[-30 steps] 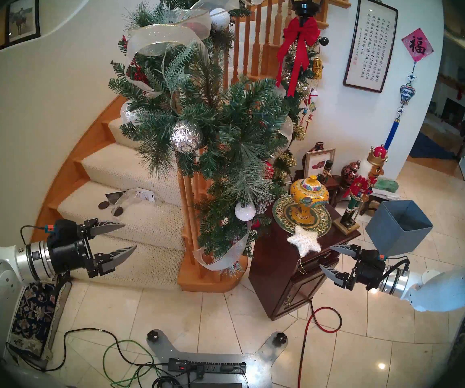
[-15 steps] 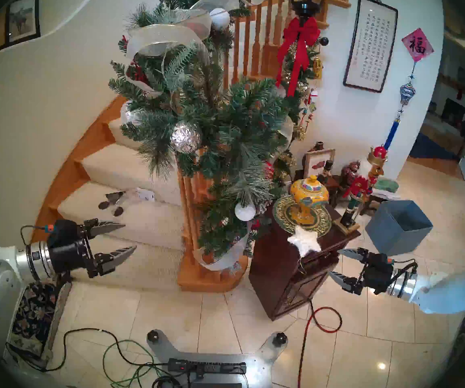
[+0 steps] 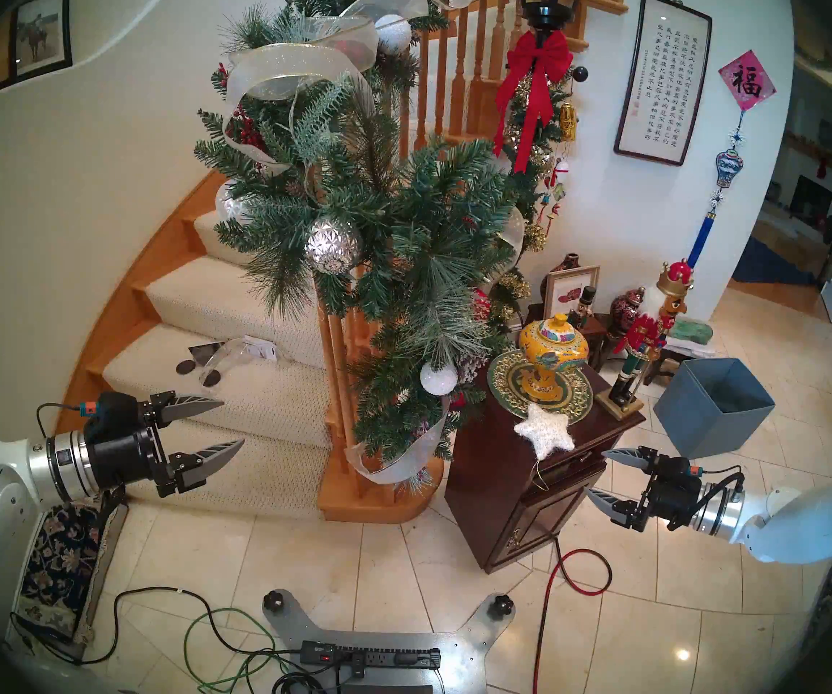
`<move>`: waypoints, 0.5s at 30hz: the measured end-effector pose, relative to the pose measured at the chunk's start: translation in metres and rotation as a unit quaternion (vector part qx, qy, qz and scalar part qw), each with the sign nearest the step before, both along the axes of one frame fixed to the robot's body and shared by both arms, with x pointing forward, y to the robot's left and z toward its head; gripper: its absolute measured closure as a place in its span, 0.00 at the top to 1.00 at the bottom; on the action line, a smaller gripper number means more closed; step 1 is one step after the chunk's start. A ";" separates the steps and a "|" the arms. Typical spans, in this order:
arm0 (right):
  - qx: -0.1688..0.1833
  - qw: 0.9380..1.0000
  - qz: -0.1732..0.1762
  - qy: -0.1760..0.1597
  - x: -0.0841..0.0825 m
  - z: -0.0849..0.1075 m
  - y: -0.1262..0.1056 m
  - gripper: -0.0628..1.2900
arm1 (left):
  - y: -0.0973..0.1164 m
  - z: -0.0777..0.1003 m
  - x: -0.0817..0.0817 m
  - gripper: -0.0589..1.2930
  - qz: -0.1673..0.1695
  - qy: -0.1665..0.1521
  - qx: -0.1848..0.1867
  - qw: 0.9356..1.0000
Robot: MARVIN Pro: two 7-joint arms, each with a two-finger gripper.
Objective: Hang the ornament onto the Christmas-tree-style decoration
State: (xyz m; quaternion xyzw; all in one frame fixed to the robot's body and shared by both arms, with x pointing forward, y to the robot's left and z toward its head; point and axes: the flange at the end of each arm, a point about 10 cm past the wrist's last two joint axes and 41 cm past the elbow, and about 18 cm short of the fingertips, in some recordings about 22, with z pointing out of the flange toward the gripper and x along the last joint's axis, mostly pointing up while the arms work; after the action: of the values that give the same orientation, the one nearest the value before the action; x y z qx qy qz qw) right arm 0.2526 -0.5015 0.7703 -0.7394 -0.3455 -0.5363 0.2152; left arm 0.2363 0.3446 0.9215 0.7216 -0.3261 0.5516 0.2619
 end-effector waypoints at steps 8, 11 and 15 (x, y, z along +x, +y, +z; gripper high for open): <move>-0.004 1.000 -0.004 0.013 0.004 -0.003 -0.002 0.96 | 0.000 0.000 0.000 0.96 0.000 0.000 0.000 1.000; -0.002 1.000 -0.004 0.018 0.005 -0.004 -0.002 0.96 | 0.000 0.000 0.000 0.96 0.000 0.000 0.000 1.000; 0.005 1.000 -0.001 0.025 0.005 -0.007 0.000 0.96 | 0.000 0.000 0.000 0.96 0.000 0.000 0.000 1.000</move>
State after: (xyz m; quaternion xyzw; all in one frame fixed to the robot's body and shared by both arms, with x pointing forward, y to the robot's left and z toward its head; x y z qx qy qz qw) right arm 0.2577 -0.5014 0.7634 -0.7514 -0.3371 -0.5198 0.2269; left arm 0.2363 0.3446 0.9214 0.7216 -0.3262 0.5516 0.2619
